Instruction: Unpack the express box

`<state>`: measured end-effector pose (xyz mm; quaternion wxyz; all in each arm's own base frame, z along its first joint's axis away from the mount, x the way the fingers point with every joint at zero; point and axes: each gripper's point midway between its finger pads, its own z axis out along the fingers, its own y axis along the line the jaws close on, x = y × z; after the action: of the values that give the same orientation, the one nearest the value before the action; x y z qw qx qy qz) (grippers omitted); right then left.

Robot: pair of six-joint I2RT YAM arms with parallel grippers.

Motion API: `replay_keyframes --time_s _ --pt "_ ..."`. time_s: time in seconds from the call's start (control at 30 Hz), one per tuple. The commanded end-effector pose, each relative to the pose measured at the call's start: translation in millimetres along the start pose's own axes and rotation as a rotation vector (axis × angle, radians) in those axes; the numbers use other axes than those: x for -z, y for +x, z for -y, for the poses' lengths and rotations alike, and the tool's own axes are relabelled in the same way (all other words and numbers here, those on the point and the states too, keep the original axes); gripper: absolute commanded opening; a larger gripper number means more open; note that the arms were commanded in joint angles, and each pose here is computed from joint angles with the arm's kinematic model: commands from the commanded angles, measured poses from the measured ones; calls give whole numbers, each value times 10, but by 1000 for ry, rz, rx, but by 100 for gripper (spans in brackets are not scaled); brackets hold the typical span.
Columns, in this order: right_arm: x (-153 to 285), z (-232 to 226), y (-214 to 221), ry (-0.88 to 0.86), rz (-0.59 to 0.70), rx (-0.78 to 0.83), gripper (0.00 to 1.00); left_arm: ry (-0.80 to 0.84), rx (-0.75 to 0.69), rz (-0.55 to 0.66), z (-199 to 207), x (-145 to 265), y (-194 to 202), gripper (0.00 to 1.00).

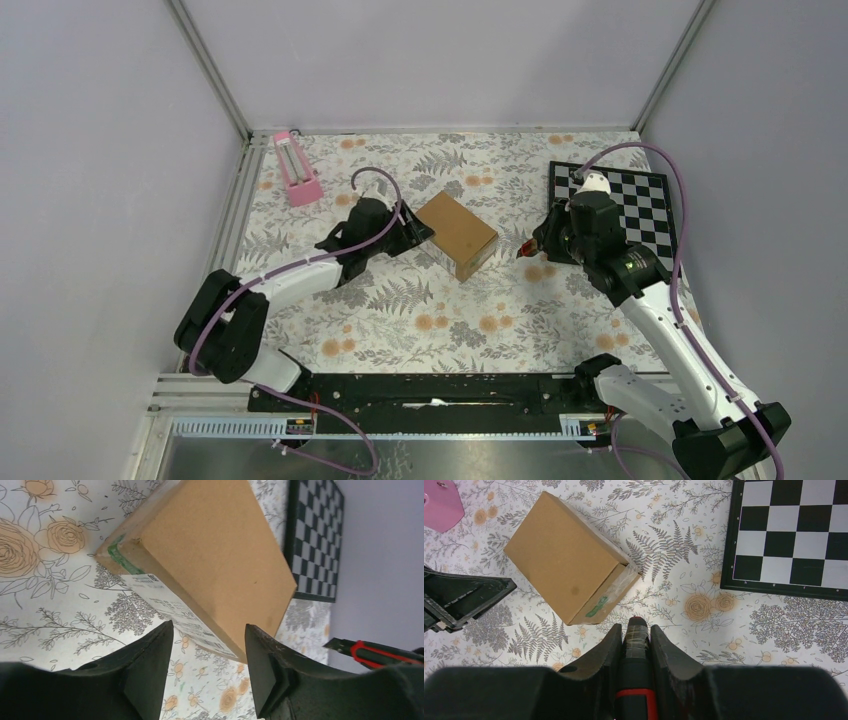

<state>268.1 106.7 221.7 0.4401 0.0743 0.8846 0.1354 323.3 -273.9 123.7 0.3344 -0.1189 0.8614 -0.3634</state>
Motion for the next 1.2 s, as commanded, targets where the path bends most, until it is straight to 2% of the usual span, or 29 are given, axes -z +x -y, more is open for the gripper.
replay_keyframes --time_s 0.0,0.27,0.43,0.63,0.8,0.87,1.03,1.17 --pt "64 -119 -228 -44 73 -6 0 213 62 88 413 133 -238 57" --pt "35 -115 -187 -46 66 -13 0 158 88 75 212 -20 -197 58" --pt "27 -113 -181 -45 64 -13 0 51 96 35 -79 -100 -49 50" --pt "11 -115 -172 -45 59 -10 0 -79 106 51 -432 -24 4 44" --pt "-6 -104 -163 -40 58 -9 0 -137 118 57 -591 82 52 44" --pt "-3 -114 -157 -46 58 -9 0 -94 112 76 -501 138 10 47" --pt "-2 -125 -172 -49 60 -7 0 59 97 96 -23 240 -168 64" --pt "4 -134 -188 -51 62 -7 0 83 133 82 91 78 -225 72"
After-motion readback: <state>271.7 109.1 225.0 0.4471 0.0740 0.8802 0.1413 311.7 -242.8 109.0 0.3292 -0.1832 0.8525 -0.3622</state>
